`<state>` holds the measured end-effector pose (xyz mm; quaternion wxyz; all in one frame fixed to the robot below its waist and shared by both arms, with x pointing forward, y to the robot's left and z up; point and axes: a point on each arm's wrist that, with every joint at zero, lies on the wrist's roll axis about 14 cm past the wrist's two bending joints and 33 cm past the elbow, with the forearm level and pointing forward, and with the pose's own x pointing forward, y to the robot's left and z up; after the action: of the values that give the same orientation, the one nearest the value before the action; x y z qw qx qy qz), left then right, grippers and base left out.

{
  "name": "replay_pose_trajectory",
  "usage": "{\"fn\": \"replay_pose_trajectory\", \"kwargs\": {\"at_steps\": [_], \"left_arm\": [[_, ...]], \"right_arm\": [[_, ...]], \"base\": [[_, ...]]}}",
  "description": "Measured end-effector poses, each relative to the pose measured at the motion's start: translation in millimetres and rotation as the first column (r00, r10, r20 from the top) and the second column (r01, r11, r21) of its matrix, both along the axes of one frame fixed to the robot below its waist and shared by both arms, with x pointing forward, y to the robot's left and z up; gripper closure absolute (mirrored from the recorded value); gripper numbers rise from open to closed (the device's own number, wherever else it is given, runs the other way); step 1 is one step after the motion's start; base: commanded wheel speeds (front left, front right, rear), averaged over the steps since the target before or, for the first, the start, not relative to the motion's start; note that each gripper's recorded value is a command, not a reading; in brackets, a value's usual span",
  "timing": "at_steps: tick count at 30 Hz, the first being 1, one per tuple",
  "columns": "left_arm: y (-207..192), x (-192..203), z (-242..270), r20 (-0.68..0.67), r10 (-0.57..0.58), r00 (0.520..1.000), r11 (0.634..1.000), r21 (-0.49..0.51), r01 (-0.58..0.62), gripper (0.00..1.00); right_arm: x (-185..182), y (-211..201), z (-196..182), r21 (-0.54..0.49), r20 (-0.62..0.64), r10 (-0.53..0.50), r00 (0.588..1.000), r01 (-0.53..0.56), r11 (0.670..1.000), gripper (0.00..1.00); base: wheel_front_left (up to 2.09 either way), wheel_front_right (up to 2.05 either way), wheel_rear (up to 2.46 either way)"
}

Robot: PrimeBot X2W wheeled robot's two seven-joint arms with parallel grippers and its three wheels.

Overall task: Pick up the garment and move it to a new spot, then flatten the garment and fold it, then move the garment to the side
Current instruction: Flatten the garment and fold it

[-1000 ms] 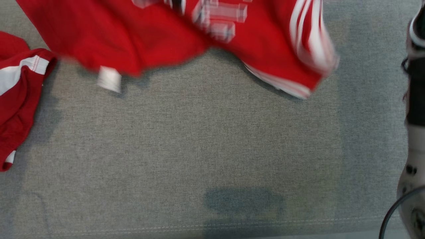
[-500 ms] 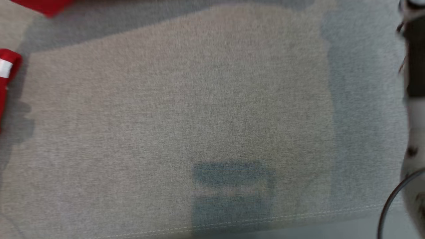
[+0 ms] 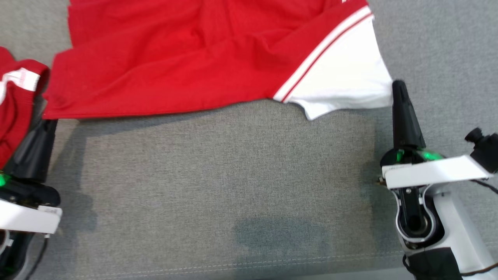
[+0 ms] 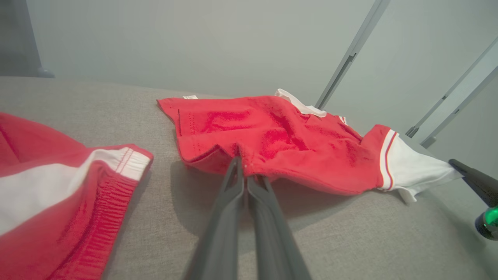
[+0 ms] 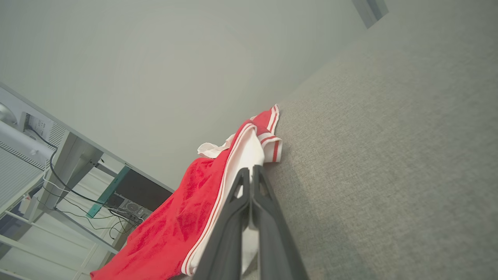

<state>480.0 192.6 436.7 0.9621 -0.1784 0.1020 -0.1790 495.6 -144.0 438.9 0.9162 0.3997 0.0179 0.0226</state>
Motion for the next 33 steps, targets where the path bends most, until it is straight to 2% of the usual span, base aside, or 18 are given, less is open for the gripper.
{"fn": "replay_pose_trajectory", "kwargs": {"at_steps": [3, 6, 11, 24, 29, 33], "left_arm": [[-7, -9, 13, 0.023, 0.006, 1.0, 1.0, -0.025, -0.005, 1.0], [-12, -20, 21, 0.04, -0.004, 0.999, 1.0, -0.008, 0.004, 1.0], [-14, -44, 17, 0.01, 0.004, 1.0, 1.0, 0.002, -0.004, 1.0], [-22, -94, 22, 0.014, 0.038, 0.999, 0.999, 0.026, -0.038, 1.0], [-17, -109, 18, 0.004, 0.065, 0.998, 0.997, 0.043, -0.065, 1.0], [-14, -116, 14, -0.004, 0.055, 0.998, 0.995, 0.079, -0.055, 1.0]], "right_arm": [[-10, 0, 10, 0.006, 0.01, -0.003, 1.0, 0.003, 1.0, 1.0], [-17, -7, 17, 0.008, 0.015, -0.027, 1.0, 0.027, 1.0, 1.0], [-27, -14, 28, 0.031, 0.02, -0.054, 0.998, 0.053, 0.998, 1.0], [-59, -10, 41, -0.058, -0.055, 0.037, 0.998, -0.04, 0.998, 1.0], [-76, 1, 26, -0.179, -0.168, 0.127, 0.978, -0.157, 0.971, 1.0], [-86, 16, 13, -0.282, -0.312, 0.228, 0.923, -0.319, 0.905, 1.0]], "base": [[0.0, 0.0, 0.0], [0.0, 0.0, 0.0], [0.0, 0.0, 0.0], [0.0, 0.0, 0.0], [0.0, 0.0, 0.0], [0.0, 0.0, 0.0]]}}
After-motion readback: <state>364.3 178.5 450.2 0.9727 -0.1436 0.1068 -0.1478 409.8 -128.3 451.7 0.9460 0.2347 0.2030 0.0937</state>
